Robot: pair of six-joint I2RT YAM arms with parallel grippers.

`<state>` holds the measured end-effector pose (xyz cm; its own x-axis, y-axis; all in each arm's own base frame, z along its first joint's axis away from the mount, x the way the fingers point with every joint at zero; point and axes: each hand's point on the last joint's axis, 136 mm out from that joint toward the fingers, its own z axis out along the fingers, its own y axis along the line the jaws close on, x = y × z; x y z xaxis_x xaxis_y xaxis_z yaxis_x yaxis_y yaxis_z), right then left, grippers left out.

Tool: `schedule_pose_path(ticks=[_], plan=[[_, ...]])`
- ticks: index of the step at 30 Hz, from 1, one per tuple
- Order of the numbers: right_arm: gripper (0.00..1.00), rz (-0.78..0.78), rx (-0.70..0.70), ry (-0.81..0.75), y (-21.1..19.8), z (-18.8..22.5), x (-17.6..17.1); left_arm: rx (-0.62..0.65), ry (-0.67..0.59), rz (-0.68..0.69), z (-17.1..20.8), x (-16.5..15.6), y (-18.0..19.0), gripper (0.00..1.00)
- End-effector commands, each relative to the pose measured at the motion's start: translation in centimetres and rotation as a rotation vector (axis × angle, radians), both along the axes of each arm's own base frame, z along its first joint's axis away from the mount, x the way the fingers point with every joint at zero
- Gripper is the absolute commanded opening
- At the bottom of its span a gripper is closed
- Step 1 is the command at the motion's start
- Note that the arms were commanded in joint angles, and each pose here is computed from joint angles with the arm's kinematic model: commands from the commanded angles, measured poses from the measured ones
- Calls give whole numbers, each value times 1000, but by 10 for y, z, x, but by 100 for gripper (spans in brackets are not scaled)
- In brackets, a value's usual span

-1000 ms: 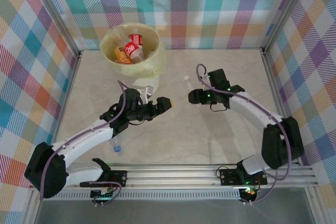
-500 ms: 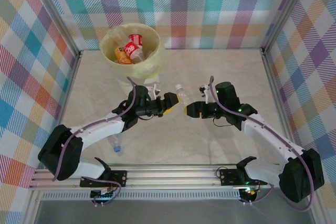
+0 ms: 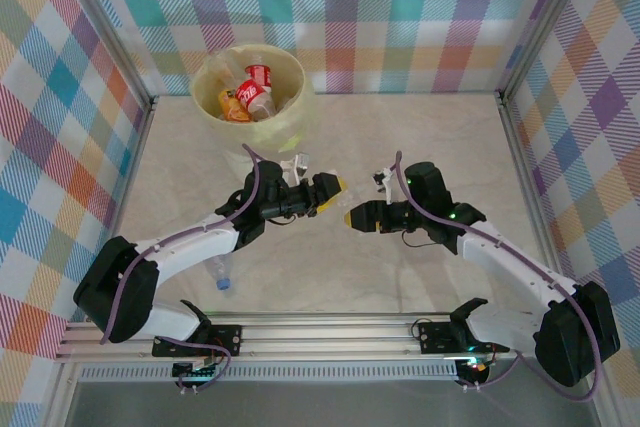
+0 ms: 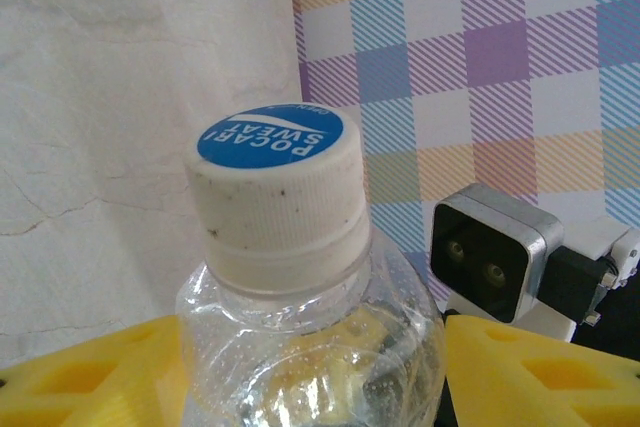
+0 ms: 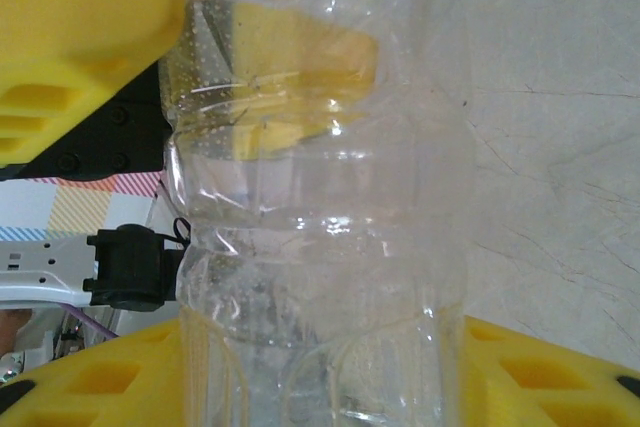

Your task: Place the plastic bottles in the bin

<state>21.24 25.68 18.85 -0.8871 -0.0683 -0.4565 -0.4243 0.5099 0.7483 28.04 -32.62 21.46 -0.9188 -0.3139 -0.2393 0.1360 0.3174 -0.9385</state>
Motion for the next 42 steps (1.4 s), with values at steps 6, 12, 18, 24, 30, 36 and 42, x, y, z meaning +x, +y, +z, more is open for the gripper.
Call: schedule_pose_path(ticks=[6, 12, 18, 24, 30, 36, 42], plan=[[59, 63, 66, -43, 11, 16, -9, -107, -86, -76, 52, -11, -12, 55], [79, 46, 111, -130, 7, 49, -12, -24, -110, -36, 76, -8, 4, 52], [94, 12, 129, -264, -5, 95, -16, 121, -180, 21, 115, 7, 39, 54], [99, -26, 138, -389, -13, 141, -13, 240, -215, 98, 158, 43, 80, 55], [99, -53, 126, -452, -18, 160, -10, 283, -254, 196, 194, 93, 120, 55], [99, -63, 119, -468, -20, 163, -10, 313, -260, 292, 212, 146, 157, 55], [100, -80, 124, -516, -24, 172, -10, 324, -229, 355, 211, 197, 180, 55]])
